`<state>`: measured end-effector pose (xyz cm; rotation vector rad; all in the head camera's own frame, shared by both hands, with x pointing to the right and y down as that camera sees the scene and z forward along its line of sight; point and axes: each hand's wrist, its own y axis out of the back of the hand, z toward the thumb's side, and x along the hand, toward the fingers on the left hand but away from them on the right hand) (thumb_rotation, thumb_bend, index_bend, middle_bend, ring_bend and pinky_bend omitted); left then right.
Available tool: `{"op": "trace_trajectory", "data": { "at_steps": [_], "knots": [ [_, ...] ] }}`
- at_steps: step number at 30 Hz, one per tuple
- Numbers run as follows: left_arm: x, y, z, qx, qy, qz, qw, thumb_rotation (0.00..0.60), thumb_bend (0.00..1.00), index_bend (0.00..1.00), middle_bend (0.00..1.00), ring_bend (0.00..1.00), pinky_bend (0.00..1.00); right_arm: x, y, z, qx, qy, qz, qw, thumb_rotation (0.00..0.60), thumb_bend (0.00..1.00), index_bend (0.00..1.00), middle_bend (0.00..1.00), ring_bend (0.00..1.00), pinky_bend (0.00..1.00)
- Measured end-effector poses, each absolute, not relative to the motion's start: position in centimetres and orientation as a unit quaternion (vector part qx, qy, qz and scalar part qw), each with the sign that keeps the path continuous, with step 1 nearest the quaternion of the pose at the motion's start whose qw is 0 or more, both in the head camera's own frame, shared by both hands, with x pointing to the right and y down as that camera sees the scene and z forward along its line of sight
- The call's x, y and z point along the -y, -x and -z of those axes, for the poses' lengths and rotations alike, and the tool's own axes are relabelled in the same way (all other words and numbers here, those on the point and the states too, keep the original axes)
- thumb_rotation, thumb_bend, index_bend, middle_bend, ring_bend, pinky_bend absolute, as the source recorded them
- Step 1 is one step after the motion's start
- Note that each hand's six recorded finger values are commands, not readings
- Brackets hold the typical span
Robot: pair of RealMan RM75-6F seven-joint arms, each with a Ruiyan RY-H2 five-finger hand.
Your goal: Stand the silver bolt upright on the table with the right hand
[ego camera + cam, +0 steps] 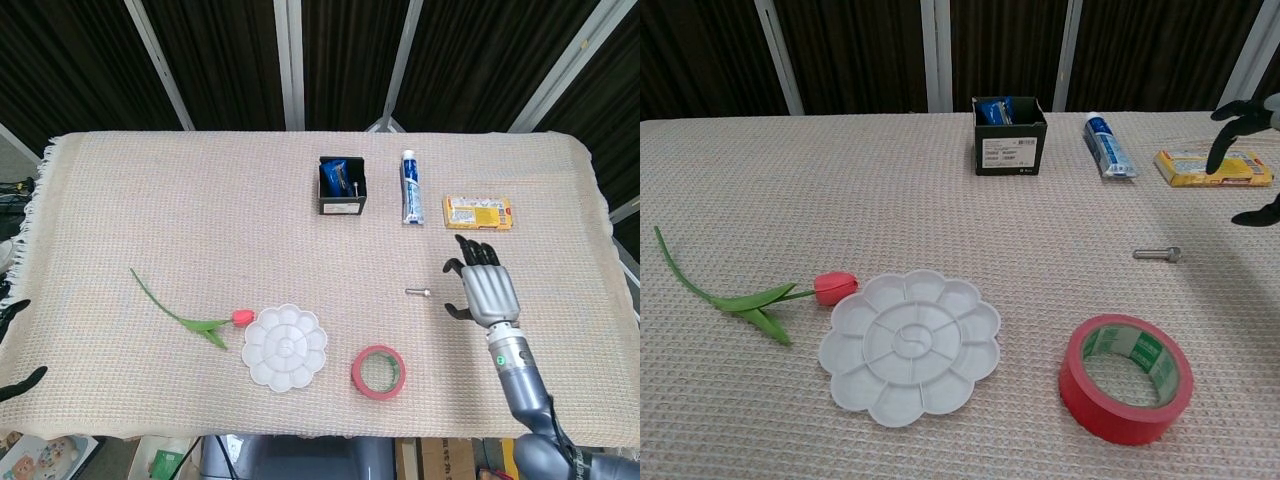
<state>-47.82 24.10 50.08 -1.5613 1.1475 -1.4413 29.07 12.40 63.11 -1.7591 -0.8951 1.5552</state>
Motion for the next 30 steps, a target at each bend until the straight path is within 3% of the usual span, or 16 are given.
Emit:
{"op": "trace_trajectory", "data": {
  "at_steps": [9,30],
  "knots": [
    [-23.8,48.2,-50.1,-0.449,0.603,0.559,0.351,0.600,0.25,0.17,0.00,0.00,0.00,-10.9,-24.5,-66.2,0.321,0.662,-0.606,0.301,0.600,0.27,0.44,0.02,0.08,0.09],
    [-23.6,48.1,-50.5,-0.445,0.603,0.562,0.350,0.600,0.25,0.17,0.00,0.00,0.00,-11.8,-25.1,-69.8,0.315,0.651,-0.635,0.272,0.600,0.27,0.46,0.02,0.09,0.09]
  ]
}}
